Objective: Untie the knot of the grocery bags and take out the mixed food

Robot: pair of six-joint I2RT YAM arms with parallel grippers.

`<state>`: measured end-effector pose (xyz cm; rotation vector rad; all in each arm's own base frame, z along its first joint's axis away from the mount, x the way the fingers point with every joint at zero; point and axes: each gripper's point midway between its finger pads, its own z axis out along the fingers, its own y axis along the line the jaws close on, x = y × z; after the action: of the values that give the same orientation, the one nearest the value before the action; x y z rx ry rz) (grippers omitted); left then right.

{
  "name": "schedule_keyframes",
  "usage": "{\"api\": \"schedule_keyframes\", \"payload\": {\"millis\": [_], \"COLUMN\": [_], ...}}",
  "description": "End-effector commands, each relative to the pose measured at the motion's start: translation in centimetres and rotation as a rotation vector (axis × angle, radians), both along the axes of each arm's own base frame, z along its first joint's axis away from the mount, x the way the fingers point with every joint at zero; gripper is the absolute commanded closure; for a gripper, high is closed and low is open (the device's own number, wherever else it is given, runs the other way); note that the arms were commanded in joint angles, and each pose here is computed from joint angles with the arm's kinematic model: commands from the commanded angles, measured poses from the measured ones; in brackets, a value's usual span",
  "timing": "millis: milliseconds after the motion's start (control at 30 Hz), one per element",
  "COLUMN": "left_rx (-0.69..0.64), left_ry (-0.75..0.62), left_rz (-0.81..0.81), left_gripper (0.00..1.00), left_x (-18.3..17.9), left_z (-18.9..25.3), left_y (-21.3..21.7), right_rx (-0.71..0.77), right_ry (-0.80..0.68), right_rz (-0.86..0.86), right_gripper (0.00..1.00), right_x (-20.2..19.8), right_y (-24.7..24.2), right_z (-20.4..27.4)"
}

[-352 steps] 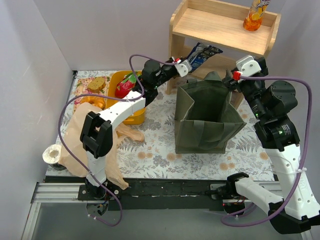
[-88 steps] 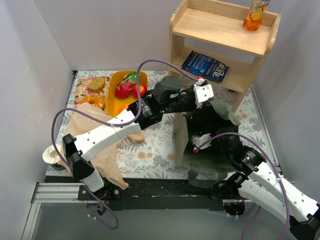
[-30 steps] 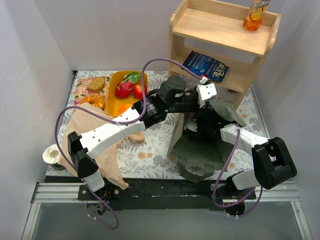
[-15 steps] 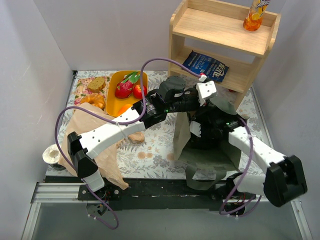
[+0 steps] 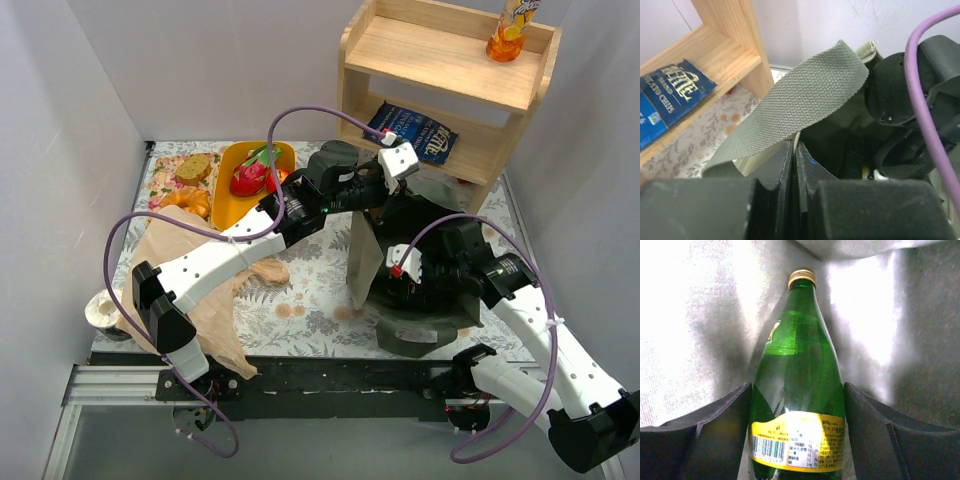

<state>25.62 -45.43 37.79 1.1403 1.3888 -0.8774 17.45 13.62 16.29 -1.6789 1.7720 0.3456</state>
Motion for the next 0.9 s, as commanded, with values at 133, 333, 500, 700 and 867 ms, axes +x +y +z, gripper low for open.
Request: {"api": "schedule_keyframes", "payload": {"millis": [133, 333, 500, 700, 867], "left_rx": [-0.040, -0.060, -0.058, -0.032, -0.012], "left_ry": [0.042, 0.062, 0.066, 0.069, 0.072], "left_rz": [-0.064, -0.125, -0.161, -0.162, -0.159], "left_gripper": [1.00, 1.00, 1.00, 1.00, 1.00], "left_x": [-1.6, -2.9, -3.8, -4.0, -3.5], "left_z": [1.4, 2.2, 2.1, 0.8, 0.2], "left_y": [0.2, 0.0, 0.5, 0.8, 0.3], "right_rx": [-0.044, -0.139, -0.176, -0.199, -0.234], "right_ry": [0.011, -0.042, -0.098, -0.031, 0.057], "right_rz": [0.018, -0.048, 0.048, 0.176, 0.229], "right_gripper": [0.99, 0.99, 0.59, 0.30, 0.02], "right_x": [1.6, 6.0, 6.5, 6.0, 6.2], "right_y": [0.4, 0.2, 0.3, 1.2, 1.7], "right_z": [-3.9, -7.9, -9.7, -11.6, -14.0]}}
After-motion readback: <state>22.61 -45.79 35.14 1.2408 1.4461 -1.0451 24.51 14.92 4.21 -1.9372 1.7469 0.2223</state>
